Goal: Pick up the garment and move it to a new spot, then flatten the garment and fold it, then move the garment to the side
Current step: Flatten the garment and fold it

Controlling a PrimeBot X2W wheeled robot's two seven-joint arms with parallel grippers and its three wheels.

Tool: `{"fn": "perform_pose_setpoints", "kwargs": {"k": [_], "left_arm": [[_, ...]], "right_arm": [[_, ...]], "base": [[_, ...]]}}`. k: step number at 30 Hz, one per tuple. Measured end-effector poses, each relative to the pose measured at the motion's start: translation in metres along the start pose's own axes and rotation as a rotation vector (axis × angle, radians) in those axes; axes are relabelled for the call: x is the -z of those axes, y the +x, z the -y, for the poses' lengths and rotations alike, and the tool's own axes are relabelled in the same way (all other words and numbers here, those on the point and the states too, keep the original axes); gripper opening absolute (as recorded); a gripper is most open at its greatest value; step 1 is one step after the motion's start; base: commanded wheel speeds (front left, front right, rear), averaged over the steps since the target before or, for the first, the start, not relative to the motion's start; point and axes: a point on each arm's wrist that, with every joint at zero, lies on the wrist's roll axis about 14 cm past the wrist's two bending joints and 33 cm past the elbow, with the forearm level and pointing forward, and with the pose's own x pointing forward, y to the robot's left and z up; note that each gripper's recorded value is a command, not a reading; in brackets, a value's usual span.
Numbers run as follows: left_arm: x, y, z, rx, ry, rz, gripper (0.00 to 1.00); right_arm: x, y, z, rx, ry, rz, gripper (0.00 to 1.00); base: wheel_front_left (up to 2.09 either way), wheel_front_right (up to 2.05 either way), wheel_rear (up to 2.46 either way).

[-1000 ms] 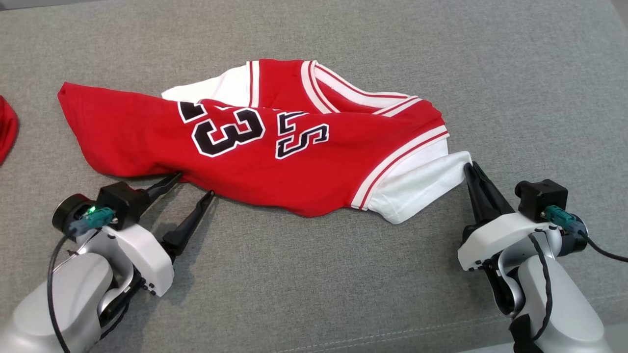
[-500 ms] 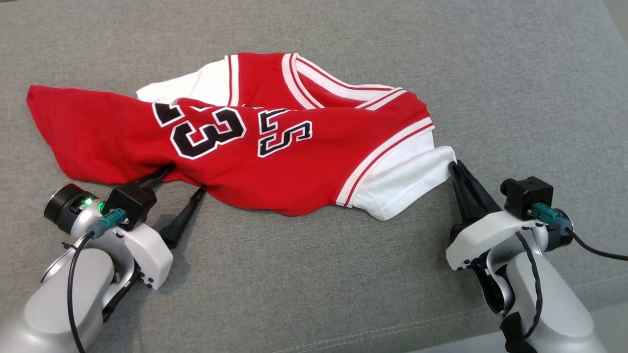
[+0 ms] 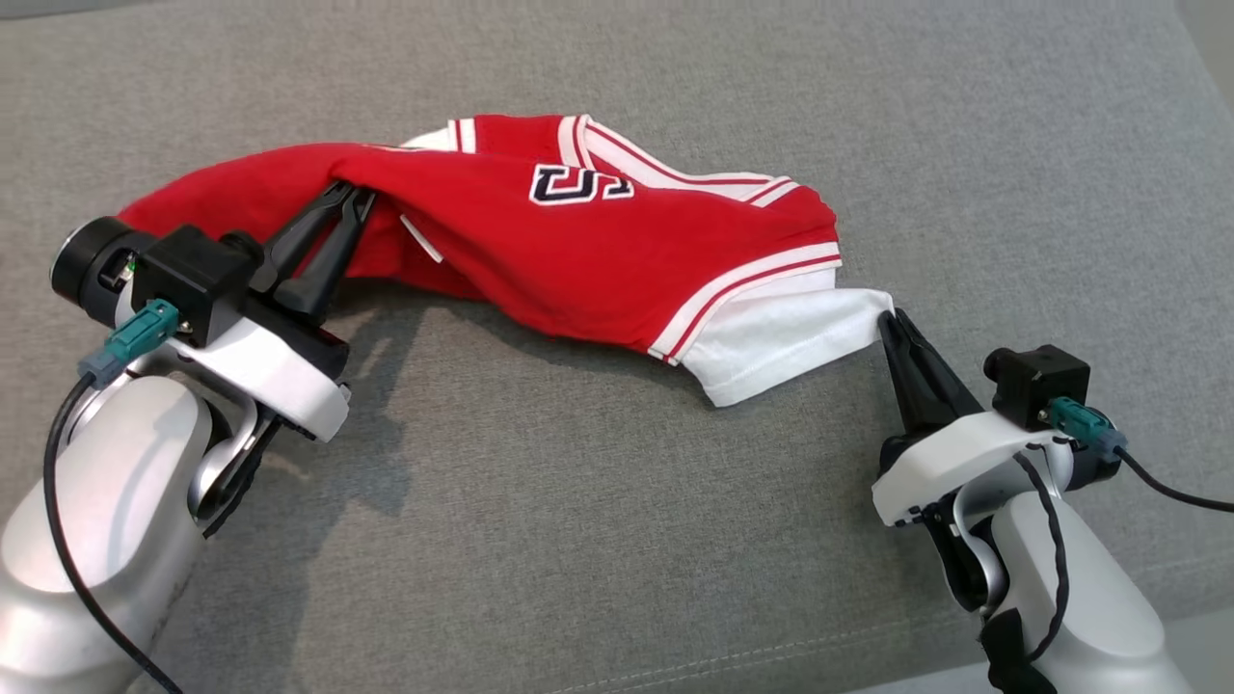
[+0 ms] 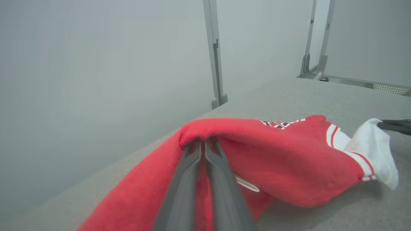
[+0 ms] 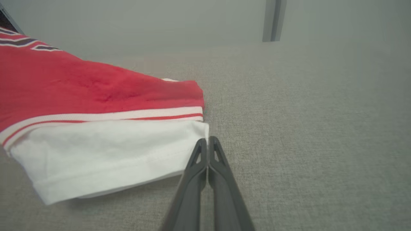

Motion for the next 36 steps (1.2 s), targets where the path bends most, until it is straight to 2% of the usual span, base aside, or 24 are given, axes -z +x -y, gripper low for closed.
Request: {"fn": "perform_pose_setpoints", "kwargs": {"k": [4, 8, 11, 16, 18, 19, 20, 26, 29, 36], "left_arm": [[-0.021, -0.009, 0.003, 0.022, 0.033, 0.031, 0.0], [-0.012, -0.027, 0.029, 0.126, 0.065, -0.124, 0.0], [-0.013, -0.046, 0.054, 0.226, 0.027, -0.202, 0.0], [-0.001, -0.064, 0.035, 0.247, 0.056, -0.349, 0.0], [0.01, -0.062, 0.039, 0.263, 0.035, -0.365, 0.0], [0.01, -0.062, 0.039, 0.263, 0.035, -0.365, 0.41], [0.017, -0.059, 0.042, 0.269, 0.029, -0.365, 1.0], [0.075, -0.061, 0.047, 0.232, -0.03, -0.438, 1.0], [0.08, -0.064, 0.037, 0.173, -0.061, -0.406, 1.0], [0.08, -0.088, 0.054, 0.15, -0.125, -0.381, 1.0]], "right_arm": [[-0.025, 0.006, -0.012, -0.035, -0.006, 0.066, 0.0], [-0.045, 0.008, -0.027, -0.075, 0.002, 0.118, 0.0], [-0.05, 0.008, -0.036, -0.097, 0.001, 0.131, 0.0], [-0.043, 0.009, -0.042, -0.119, -0.008, 0.106, 0.0], [-0.039, 0.01, -0.041, -0.117, -0.006, 0.096, 0.0], [-0.039, 0.01, -0.041, -0.117, -0.006, 0.096, 0.0], [-0.037, 0.011, -0.041, -0.116, -0.006, 0.089, 0.0], [-0.029, 0.014, -0.04, -0.121, -0.013, 0.067, 0.0], [-0.027, 0.015, -0.041, -0.12, -0.012, 0.062, 0.0], [-0.029, 0.02, -0.048, -0.129, -0.01, 0.061, 0.0]], "base": [[0.0, 0.0, 0.0], [0.0, 0.0, 0.0], [0.0, 0.0, 0.0], [0.0, 0.0, 0.0], [0.0, 0.0, 0.0], [0.0, 0.0, 0.0], [0.0, 0.0, 0.0], [0.0, 0.0, 0.0], [0.0, 0.0, 0.0], [0.0, 0.0, 0.0]]}}
